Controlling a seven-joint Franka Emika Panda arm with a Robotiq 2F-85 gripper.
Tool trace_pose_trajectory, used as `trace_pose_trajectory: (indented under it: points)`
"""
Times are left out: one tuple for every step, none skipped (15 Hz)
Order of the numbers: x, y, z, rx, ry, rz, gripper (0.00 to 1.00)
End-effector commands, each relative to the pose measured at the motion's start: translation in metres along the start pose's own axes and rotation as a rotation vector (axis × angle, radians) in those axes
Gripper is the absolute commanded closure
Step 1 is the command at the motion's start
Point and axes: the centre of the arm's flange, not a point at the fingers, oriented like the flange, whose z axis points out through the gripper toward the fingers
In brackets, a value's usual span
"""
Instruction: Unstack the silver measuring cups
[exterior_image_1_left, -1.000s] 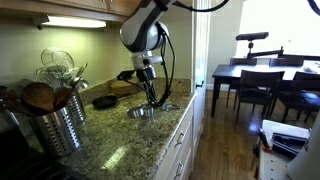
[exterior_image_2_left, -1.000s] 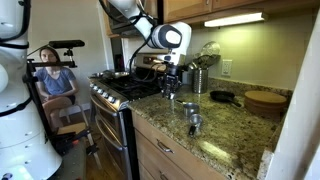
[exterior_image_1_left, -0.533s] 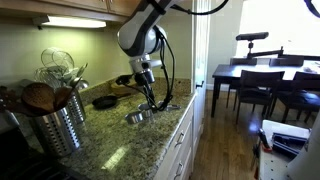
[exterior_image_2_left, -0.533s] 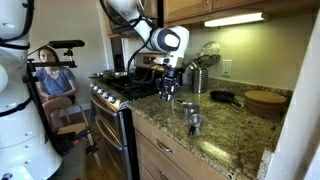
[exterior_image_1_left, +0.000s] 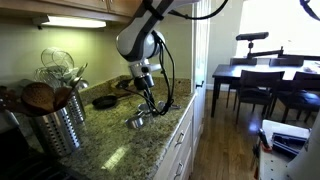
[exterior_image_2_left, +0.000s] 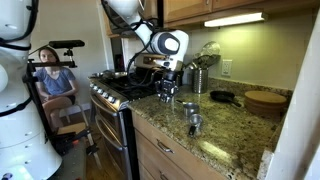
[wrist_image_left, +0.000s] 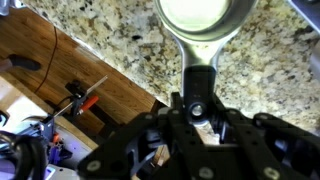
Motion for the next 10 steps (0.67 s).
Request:
trace_pose_trajectory:
  points:
    - [-0.001, -0.006, 0.001, -0.024, 0.013, -0.023, 0.88]
    - [-0.002, -0.007, 0.004, -0.027, 0.016, -0.026, 0.88]
    - [-0.002, -0.008, 0.006, -0.030, 0.019, -0.028, 0.88]
    - [-0.002, -0.008, 0.008, -0.032, 0.022, -0.030, 0.88]
    - [-0.002, -0.008, 0.010, -0.035, 0.024, -0.031, 0.88]
    - [-0.003, -0.008, 0.012, -0.038, 0.027, -0.031, 0.88]
    - [-0.003, -0.009, 0.014, -0.042, 0.029, -0.031, 0.59]
    - [-0.003, -0.009, 0.015, -0.043, 0.032, -0.031, 0.45]
    - [-0.003, -0.008, 0.015, -0.044, 0.033, -0.031, 0.39]
    - [-0.003, -0.008, 0.014, -0.043, 0.034, -0.031, 0.34]
